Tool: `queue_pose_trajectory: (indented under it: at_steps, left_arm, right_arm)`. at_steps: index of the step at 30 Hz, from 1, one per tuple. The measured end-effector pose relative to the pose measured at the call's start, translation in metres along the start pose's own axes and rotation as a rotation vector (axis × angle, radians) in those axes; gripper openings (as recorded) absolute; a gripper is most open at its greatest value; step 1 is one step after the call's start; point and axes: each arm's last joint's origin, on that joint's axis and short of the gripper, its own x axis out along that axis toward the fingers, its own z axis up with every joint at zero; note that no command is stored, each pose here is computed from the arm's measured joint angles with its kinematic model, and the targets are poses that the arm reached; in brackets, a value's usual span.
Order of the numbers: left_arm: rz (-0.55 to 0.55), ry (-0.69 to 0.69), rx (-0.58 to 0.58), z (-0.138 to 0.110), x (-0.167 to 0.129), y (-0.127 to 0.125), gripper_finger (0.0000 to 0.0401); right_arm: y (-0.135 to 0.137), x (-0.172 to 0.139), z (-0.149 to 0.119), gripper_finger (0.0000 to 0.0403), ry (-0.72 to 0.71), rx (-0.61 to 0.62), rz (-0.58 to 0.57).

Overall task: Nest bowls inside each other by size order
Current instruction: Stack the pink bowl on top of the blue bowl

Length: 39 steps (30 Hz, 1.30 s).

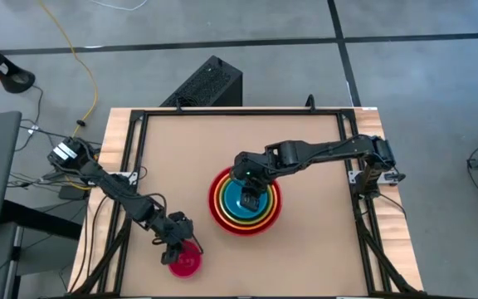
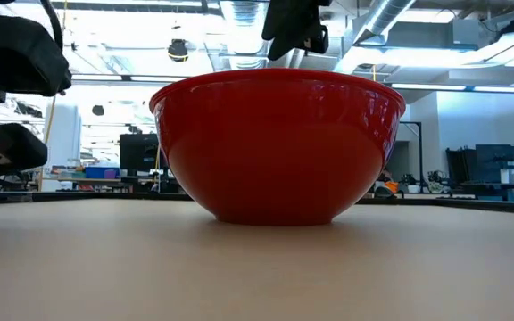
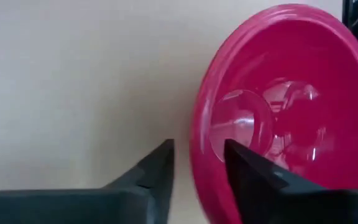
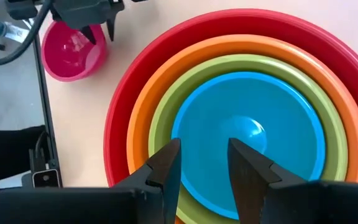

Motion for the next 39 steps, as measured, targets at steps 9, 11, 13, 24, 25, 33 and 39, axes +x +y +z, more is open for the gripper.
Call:
queue_pose_trajectory:
  at_steps: [9,11,13,24,25,33,39]
  left_arm:
    - [-0.034,0.014,0.029,0.005,-0.004,-0.009,0.0006]
    - [-0.049,0.033,0.046,0.008,-0.012,-0.012,0.0004]
    - [-0.047,0.044,0.067,0.012,-0.024,-0.015,0.0004]
    - [0.182,-0.483,0.178,0.062,-0.141,-0.009,0.0002]
    - [0.201,-0.534,0.167,0.069,-0.146,-0.005,0.0002]
    - [0.558,-0.68,-0.045,0.117,-0.16,0.032,0.0001]
    - [0.677,-0.761,-0.113,0.144,-0.172,0.043,0.0001]
  right_arm:
    - [-0.007,-0.001,0.002,0.0136,0.003,-0.006,-0.013]
    - [-0.009,-0.001,0.002,0.0136,0.016,-0.002,-0.021]
    - [-0.011,-0.001,0.0,0.0136,0.031,0.003,-0.03]
    - [-0.014,-0.007,-0.021,0.0136,0.23,0.013,-0.107]
    - [-0.013,-0.008,-0.023,0.0136,0.231,0.01,-0.105]
    - [-0.009,-0.051,-0.013,0.0136,-0.099,0.152,-0.123]
    - [-0.012,-0.079,0.005,0.0136,-0.403,0.254,-0.131]
